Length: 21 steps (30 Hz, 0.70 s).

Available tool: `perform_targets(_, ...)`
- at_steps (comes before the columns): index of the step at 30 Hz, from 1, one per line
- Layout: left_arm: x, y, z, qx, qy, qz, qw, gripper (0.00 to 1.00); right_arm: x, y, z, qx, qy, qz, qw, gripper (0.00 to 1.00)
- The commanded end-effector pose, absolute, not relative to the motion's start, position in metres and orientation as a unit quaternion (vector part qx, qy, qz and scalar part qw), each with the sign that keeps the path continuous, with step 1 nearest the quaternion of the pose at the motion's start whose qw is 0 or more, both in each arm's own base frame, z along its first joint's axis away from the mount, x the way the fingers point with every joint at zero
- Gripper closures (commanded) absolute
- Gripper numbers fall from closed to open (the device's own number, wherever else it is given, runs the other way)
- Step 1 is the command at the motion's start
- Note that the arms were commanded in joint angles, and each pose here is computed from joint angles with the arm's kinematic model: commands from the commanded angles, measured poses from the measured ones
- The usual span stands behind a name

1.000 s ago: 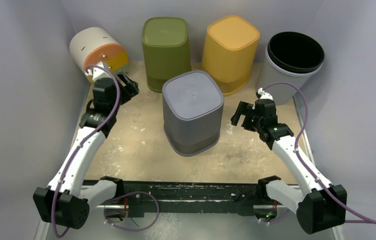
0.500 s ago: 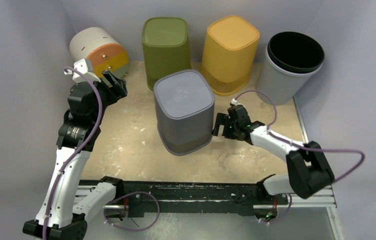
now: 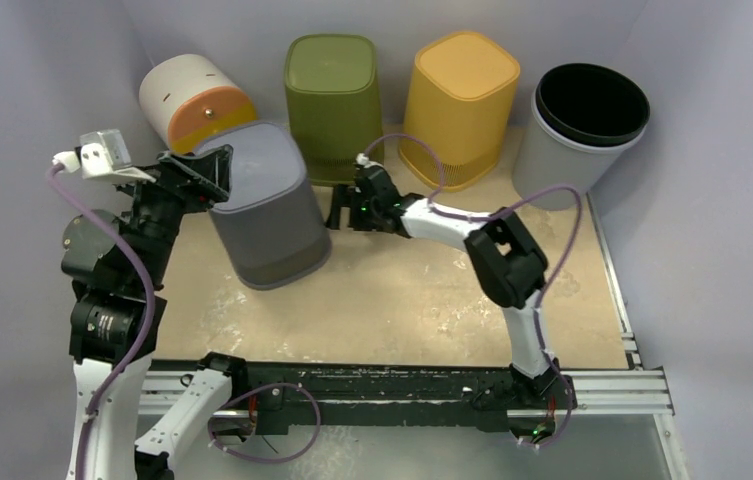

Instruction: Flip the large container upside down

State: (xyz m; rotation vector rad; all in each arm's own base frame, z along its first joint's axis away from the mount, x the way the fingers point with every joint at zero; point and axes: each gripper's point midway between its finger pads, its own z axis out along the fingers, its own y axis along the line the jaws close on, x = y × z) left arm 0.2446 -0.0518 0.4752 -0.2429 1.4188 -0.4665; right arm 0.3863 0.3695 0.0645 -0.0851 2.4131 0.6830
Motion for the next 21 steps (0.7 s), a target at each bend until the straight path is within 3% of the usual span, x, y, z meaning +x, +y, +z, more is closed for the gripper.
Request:
perform_targets(1, 0.23, -0.061, 0.51, -0.071, 0.604, -0.24, 0.757, 0.28, 0.395, 0.445, 0.086, -0.059, 0.891, 0.324, 0.312, 0.0)
perform_targets(12, 0.226, -0.061, 0.491, -0.071, 0.612, -0.239, 0.751, 0.28, 0.359, 0.586, 0.092, -0.144, 0.848, 0.424, 0.284, 0.0)
perform_targets(17, 0.23, -0.061, 0.476, -0.072, 0.625, -0.231, 0.742, 0.28, 0.34, 0.599, 0.096, -0.181, 0.825, 0.459, 0.276, 0.0)
perform_targets(21, 0.234, -0.061, 0.466, -0.074, 0.634, -0.229, 0.735, 0.28, 0.348, 0.572, 0.093, -0.18, 0.844, 0.408, 0.297, 0.0)
